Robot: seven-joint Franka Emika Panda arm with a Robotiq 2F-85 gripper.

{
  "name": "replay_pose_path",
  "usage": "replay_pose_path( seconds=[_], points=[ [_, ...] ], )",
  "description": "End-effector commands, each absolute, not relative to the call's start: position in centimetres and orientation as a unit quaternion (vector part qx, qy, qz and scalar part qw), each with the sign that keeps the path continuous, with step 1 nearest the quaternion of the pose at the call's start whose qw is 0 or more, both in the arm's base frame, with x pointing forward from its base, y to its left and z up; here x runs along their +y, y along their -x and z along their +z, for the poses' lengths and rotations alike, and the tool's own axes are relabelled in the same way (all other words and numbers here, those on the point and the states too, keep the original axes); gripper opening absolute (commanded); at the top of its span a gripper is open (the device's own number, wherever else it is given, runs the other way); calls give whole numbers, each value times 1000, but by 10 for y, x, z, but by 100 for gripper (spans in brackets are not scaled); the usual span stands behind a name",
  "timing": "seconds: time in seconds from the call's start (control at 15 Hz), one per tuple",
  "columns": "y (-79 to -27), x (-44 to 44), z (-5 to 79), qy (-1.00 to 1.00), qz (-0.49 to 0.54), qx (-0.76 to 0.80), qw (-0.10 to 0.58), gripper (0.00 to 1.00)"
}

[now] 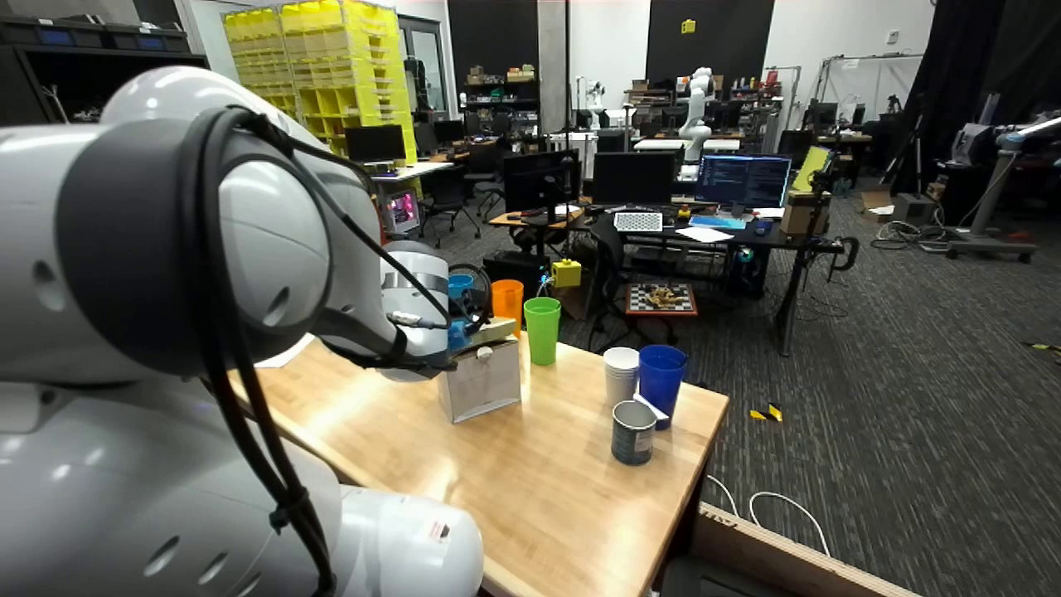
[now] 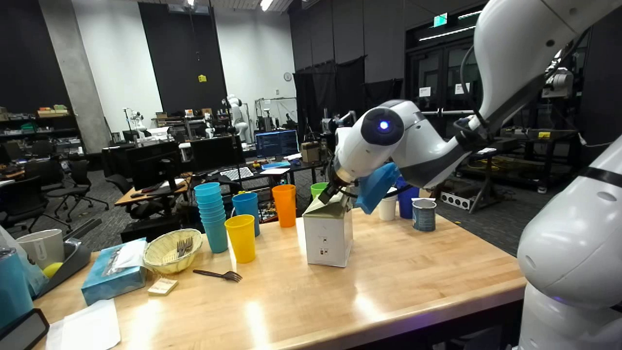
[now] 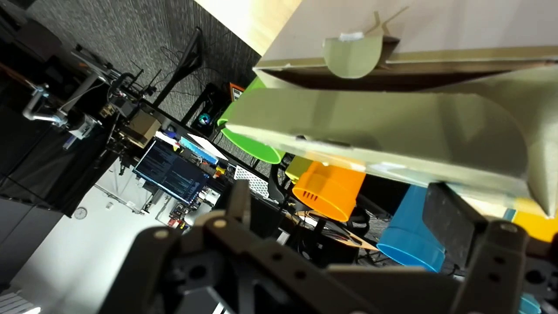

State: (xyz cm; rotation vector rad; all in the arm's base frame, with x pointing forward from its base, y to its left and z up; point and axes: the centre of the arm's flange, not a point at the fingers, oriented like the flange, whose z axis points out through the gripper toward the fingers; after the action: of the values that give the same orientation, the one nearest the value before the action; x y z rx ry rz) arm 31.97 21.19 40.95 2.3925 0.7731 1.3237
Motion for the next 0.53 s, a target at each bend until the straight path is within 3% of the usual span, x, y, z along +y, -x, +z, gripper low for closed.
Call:
replay_pose_path(
  seconds=[0.0, 0.47],
  points=[
    [-322, 199, 412, -840, 453, 265, 136, 100],
    [-336, 185, 410, -858, 432, 253, 114, 100]
  ],
)
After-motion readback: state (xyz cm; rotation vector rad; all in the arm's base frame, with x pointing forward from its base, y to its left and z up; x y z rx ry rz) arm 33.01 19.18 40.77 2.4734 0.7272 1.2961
